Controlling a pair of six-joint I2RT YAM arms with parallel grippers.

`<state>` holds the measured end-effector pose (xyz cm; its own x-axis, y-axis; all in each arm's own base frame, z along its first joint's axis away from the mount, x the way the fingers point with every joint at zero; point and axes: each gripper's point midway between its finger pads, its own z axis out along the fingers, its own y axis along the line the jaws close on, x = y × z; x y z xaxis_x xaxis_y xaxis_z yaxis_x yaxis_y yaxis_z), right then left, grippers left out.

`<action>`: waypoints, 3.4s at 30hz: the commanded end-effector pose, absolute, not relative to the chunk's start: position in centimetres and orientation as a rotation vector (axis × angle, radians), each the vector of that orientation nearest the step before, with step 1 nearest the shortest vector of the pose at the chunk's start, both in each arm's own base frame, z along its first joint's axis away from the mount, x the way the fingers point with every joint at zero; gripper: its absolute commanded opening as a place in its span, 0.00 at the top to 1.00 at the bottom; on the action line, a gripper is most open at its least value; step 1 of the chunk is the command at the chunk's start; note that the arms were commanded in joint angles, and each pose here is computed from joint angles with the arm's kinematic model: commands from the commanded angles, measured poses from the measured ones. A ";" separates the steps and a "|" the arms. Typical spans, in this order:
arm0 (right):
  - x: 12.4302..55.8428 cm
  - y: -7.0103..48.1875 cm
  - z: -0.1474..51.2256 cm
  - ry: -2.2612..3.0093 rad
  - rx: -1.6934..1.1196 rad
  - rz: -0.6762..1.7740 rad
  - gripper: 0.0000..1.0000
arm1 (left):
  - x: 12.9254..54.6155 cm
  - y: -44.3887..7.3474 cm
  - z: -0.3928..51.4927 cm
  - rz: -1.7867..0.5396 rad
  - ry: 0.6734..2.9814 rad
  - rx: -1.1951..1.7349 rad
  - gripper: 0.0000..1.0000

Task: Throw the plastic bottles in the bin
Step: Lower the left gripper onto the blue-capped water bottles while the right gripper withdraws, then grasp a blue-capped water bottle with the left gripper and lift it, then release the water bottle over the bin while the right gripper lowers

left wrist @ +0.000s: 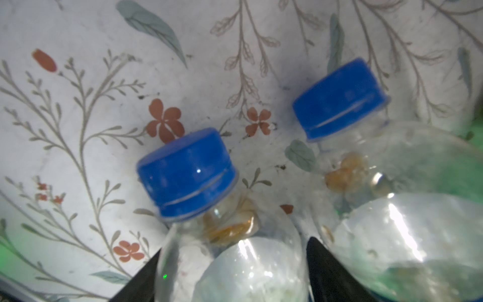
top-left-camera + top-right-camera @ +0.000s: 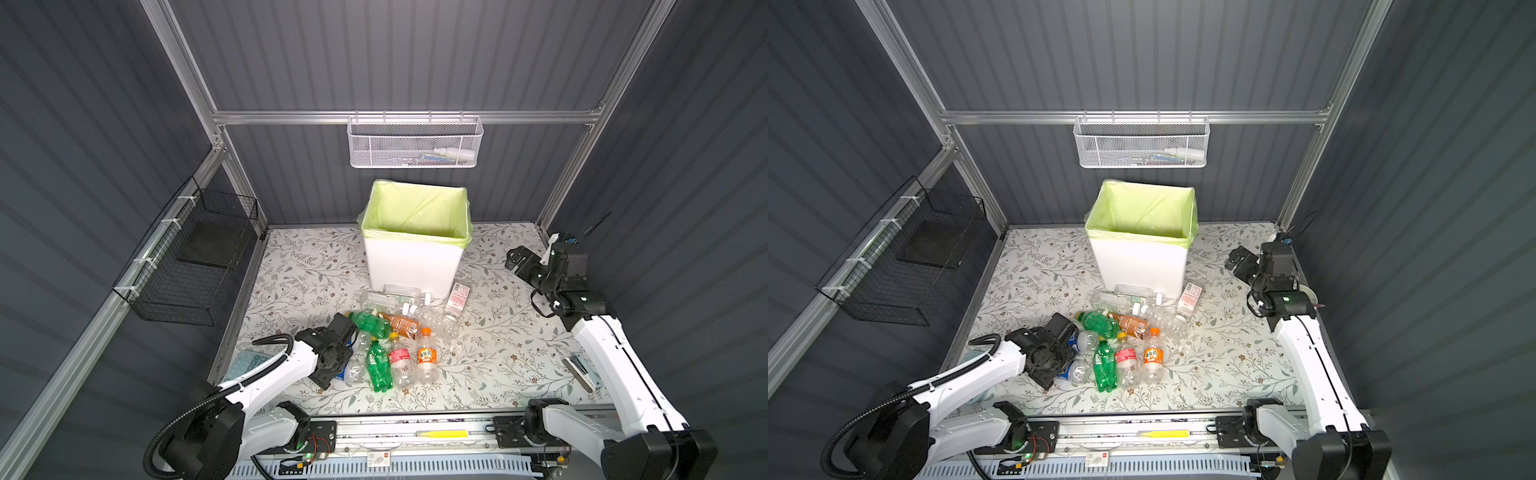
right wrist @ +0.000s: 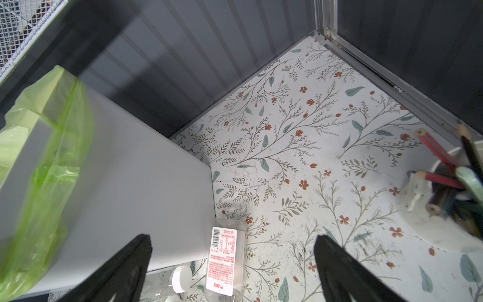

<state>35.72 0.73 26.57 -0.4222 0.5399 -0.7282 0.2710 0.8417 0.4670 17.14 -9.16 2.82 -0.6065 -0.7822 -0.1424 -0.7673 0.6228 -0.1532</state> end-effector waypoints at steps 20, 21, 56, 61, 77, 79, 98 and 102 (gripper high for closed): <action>35.8 0.7 25.9 2.046 0.608 0.351 0.01 | 18.1 -7.9 6.1 -0.108 2.547 -1.236 0.49; 35.8 0.6 25.9 2.044 0.609 0.348 0.01 | 18.4 -7.8 6.8 -0.108 2.535 -1.223 0.49; 34.4 0.2 26.0 2.001 0.636 0.373 0.01 | 46.9 -30.6 42.2 -0.493 1.876 0.136 0.03; 34.3 -0.1 26.3 1.990 0.649 0.360 0.01 | 41.1 -28.5 51.4 -0.434 1.531 0.162 0.00; 37.5 6.7 15.3 2.321 0.724 0.464 0.01 | 38.0 -19.2 40.8 -0.087 1.762 -0.024 0.00; 37.7 7.7 13.9 2.363 0.715 0.461 0.02 | 37.5 -17.3 39.6 -0.021 1.785 -0.064 0.00; 38.8 11.7 7.7 2.556 0.615 0.435 0.02 | 34.8 -7.9 26.7 0.160 2.090 -0.298 0.00; 39.0 11.6 6.7 2.583 0.609 0.408 0.02 | 34.4 -7.7 25.5 0.160 2.115 -0.315 0.00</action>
<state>38.45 11.46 6.67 -0.7910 0.5009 -0.3513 0.3640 0.8468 0.3878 34.93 -8.20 26.83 -0.4815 -0.1396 -0.8652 -0.2603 0.9655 -0.0109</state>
